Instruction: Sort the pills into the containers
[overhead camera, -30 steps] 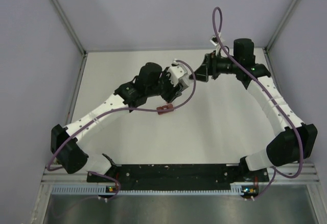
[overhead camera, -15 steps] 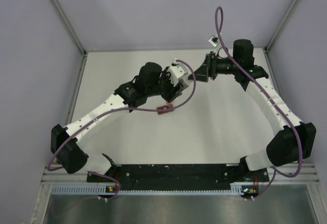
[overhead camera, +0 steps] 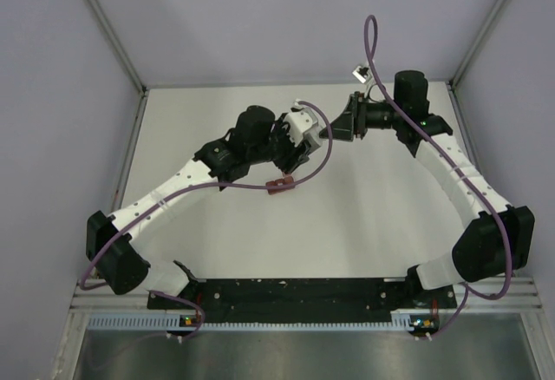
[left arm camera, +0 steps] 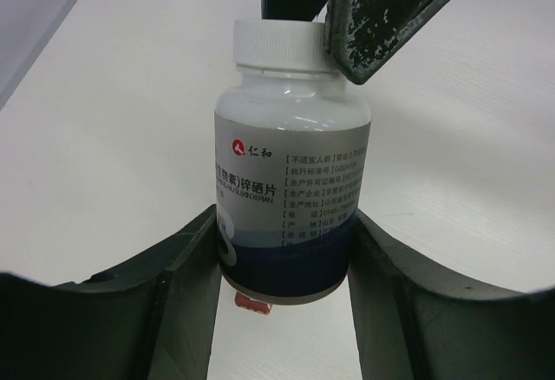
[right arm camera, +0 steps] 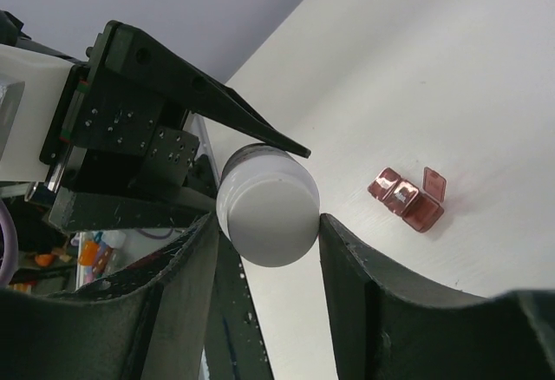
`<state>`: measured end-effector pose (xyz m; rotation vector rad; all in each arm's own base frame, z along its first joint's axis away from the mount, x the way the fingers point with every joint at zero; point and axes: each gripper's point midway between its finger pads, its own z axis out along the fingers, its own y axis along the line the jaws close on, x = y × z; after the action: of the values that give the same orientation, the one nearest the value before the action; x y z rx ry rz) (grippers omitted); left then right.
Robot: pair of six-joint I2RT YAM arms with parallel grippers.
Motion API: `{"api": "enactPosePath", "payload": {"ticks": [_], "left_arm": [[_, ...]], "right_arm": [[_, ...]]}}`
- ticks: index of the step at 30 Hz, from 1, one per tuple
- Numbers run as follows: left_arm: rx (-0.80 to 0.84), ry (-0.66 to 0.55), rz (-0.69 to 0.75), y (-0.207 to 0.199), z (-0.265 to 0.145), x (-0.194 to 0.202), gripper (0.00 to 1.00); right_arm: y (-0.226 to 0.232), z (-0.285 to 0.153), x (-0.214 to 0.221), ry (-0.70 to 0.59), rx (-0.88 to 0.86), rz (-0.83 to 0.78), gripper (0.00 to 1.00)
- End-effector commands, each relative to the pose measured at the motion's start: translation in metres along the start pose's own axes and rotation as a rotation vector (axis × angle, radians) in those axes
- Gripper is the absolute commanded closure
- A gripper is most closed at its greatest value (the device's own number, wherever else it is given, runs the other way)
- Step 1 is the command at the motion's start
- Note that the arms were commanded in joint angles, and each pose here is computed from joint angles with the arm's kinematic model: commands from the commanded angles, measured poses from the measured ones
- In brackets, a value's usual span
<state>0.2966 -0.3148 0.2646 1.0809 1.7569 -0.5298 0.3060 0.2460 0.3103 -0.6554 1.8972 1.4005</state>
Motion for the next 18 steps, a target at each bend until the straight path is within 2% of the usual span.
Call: {"api": "enactPosePath", "payload": {"ticks": [1,9,16,18], "left_arm": [[0.001,-0.097,0.003,0.001,-0.005,-0.031,1.0],[0.018,-0.1,0.01,-0.002,-0.006,-0.032,1.0],[0.055,-0.099,0.013,-0.009,-0.006,-0.029,1.0],[0.067,-0.104,0.006,-0.012,-0.008,-0.03,1.0]], "right_arm": [[0.009,0.0,-0.007,-0.017,-0.038,-0.048,0.51],[0.015,0.001,-0.006,-0.013,-0.057,-0.076,0.63],[0.033,-0.004,-0.008,-0.011,-0.095,-0.156,0.88],[0.039,-0.006,-0.009,-0.007,-0.103,-0.189,0.92]]}}
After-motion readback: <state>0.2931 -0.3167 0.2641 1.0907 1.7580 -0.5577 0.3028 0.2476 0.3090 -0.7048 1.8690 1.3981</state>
